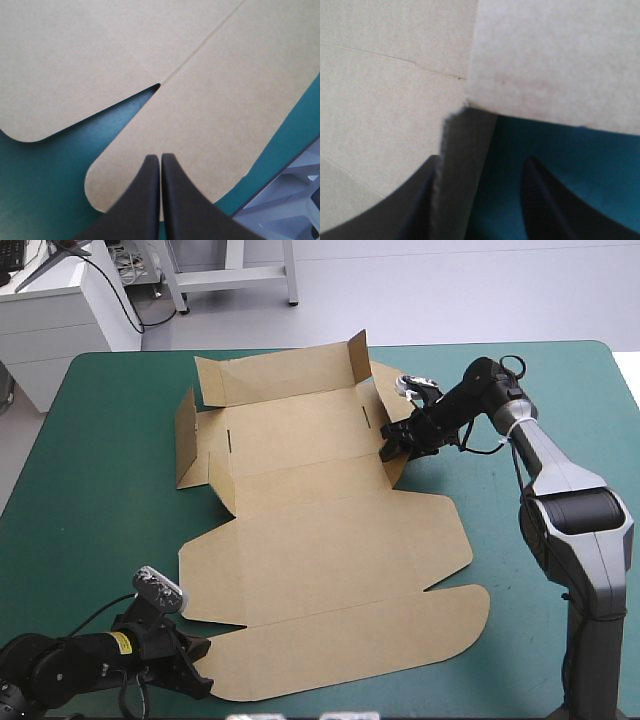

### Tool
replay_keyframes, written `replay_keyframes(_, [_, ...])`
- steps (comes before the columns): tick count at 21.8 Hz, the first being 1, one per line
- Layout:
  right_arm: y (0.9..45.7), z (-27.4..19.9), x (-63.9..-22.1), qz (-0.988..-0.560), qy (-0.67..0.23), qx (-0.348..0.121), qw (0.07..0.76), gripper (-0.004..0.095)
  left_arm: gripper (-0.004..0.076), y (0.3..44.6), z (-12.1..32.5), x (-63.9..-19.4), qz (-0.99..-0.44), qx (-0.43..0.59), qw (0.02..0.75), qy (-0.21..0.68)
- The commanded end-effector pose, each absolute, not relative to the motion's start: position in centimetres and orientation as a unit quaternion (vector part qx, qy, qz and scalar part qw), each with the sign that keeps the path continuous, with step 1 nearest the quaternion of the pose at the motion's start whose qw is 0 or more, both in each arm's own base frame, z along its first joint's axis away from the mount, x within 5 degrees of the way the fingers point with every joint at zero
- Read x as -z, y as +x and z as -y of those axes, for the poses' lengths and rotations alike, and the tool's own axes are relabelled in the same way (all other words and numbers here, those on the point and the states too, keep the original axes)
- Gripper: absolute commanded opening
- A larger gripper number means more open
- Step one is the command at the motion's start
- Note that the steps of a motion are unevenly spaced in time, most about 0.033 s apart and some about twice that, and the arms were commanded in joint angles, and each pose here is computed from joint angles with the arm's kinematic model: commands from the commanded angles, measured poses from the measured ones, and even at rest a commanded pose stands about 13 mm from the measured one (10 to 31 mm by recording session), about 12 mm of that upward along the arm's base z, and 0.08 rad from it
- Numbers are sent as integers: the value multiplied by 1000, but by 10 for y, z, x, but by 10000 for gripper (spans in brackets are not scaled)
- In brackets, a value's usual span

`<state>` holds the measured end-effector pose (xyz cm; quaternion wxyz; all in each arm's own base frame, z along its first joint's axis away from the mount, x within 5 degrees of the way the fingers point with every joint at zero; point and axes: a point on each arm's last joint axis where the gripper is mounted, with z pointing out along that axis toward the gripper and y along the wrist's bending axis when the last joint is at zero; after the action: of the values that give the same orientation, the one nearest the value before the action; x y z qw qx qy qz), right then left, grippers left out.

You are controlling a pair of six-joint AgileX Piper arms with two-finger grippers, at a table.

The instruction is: Fold the box

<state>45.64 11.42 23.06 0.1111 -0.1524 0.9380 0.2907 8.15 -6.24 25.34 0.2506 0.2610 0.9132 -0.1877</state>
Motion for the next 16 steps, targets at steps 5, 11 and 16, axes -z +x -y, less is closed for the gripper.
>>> replay_keyframes(5, [452,-118,-273,-916,-189,-308,173,-16,-8,85,66,-265,-904,202,277,257])
replay_keyframes(11, [453,-117,-295,-905,-226,-297,202,-19,-8,85,67,-266,-902,210,281,251])
replay_keyframes(16, [451,-117,-341,-866,-304,-270,290,-19,-8,86,69,-273,-896,225,295,243])
